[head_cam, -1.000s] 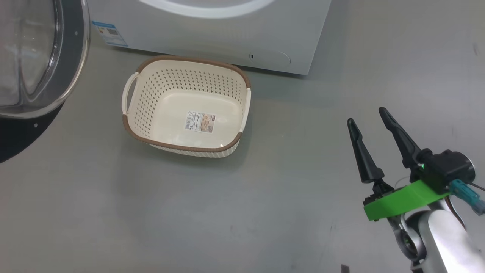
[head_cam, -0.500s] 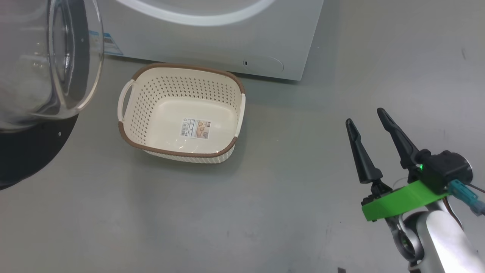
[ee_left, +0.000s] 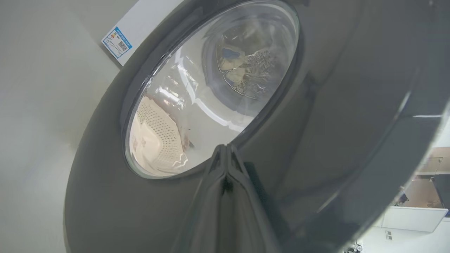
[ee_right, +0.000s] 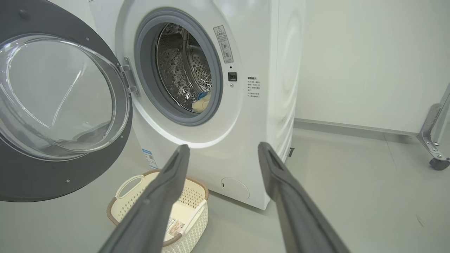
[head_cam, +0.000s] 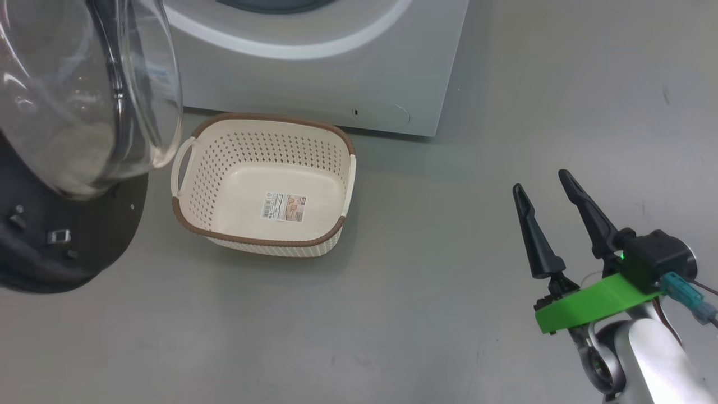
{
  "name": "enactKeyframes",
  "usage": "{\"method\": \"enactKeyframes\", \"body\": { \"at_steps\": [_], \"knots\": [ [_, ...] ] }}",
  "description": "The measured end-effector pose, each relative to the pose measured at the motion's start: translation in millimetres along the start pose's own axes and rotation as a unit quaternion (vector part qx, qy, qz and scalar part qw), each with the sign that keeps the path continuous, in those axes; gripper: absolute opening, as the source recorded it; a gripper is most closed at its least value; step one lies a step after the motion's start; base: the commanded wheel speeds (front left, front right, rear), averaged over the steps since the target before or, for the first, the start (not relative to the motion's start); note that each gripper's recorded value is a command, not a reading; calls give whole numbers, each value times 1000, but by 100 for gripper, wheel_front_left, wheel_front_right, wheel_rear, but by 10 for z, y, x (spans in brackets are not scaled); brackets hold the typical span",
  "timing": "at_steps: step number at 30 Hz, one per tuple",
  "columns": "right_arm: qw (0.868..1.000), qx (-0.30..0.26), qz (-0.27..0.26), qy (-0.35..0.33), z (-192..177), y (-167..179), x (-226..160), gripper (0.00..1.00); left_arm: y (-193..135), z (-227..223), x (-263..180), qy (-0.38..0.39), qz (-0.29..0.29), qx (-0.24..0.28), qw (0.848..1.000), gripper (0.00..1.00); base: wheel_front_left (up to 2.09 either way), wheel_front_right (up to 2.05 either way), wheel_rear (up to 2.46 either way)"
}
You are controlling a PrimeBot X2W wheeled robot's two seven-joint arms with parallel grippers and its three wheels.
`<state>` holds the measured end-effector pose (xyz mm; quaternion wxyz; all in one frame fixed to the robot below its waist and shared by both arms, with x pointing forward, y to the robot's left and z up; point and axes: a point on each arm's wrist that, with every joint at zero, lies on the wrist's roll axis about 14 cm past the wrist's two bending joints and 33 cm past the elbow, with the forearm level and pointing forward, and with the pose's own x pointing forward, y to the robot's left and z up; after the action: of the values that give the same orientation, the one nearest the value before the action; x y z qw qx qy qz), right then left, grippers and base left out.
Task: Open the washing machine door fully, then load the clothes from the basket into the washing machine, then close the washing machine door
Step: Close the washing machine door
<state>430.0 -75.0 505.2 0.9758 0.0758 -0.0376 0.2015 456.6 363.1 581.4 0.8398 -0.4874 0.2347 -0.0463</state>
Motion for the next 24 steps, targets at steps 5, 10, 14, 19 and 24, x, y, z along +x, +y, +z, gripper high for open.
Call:
{"method": "enactKeyframes", "body": {
  "at_steps": [5,10,14,19,24],
  "knots": [
    [1000,-1,-7,-9,60,-15,-36,100,-111,-247,73,28,-29,-1,999,0,0,0,0],
    [1000,5,-16,-12,81,-13,-105,100,-259,-584,213,59,-74,-24,995,0,0,0,0],
    [1000,3,-26,-12,94,-57,-175,100,-379,-832,333,83,-99,-29,991,0,0,0,0],
    [999,0,-42,-18,153,-135,-251,100,-528,-1043,433,106,-125,-26,986,0,0,0,0],
    [998,-3,-58,-17,165,-210,-352,100,-685,-1163,527,112,-148,-29,982,0,0,0,0]
  ]
}}
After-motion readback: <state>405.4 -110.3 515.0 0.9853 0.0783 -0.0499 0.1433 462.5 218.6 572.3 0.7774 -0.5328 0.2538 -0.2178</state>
